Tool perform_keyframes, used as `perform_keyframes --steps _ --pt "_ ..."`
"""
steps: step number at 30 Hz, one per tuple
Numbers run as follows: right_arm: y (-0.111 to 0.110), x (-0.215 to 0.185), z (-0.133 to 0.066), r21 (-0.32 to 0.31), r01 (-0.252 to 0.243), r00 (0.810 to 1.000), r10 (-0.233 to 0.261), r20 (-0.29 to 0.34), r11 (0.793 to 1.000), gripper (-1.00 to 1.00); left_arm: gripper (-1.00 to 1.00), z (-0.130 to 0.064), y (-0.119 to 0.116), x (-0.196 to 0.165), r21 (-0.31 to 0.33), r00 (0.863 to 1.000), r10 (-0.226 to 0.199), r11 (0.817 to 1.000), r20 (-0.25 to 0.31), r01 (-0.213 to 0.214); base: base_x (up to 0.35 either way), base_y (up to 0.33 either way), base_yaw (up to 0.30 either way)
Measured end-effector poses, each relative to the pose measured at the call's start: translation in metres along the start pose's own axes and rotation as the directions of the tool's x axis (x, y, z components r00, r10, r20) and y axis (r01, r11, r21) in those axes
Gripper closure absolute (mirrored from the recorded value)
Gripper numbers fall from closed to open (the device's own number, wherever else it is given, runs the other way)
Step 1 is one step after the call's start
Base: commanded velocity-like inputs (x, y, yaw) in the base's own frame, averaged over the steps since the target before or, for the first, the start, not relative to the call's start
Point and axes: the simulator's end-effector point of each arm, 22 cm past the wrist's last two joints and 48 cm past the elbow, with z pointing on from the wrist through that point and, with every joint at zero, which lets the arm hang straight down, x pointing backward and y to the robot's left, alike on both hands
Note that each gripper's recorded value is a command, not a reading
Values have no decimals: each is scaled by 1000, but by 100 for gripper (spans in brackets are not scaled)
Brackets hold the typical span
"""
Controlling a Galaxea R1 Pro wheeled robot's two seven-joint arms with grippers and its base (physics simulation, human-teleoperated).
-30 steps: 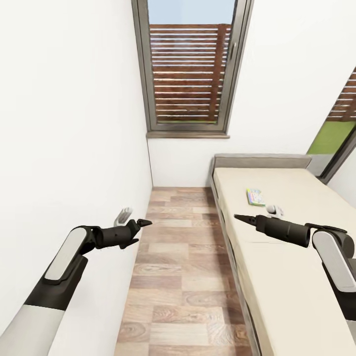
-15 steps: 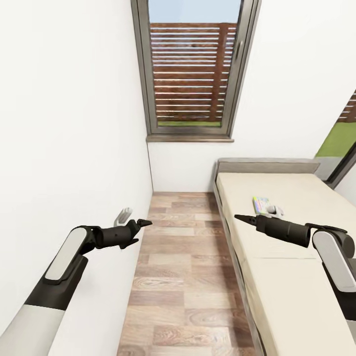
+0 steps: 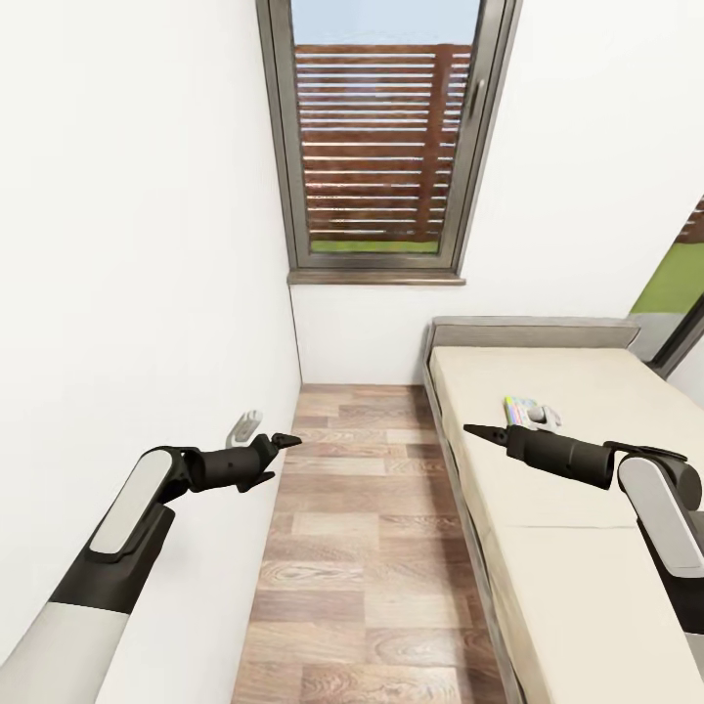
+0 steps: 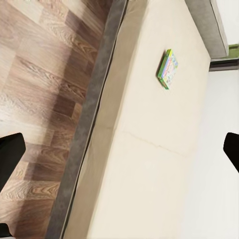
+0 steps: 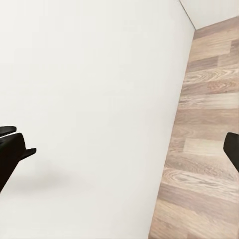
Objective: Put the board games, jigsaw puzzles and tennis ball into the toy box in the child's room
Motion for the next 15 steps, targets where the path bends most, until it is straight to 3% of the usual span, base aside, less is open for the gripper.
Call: perform_keyframes --steps 15 --pt "0 0 0 0 0 1000 0 0 1000 -100 -100 -1 1 -2 -2 1000 0 1000 3 0 30 0 0"
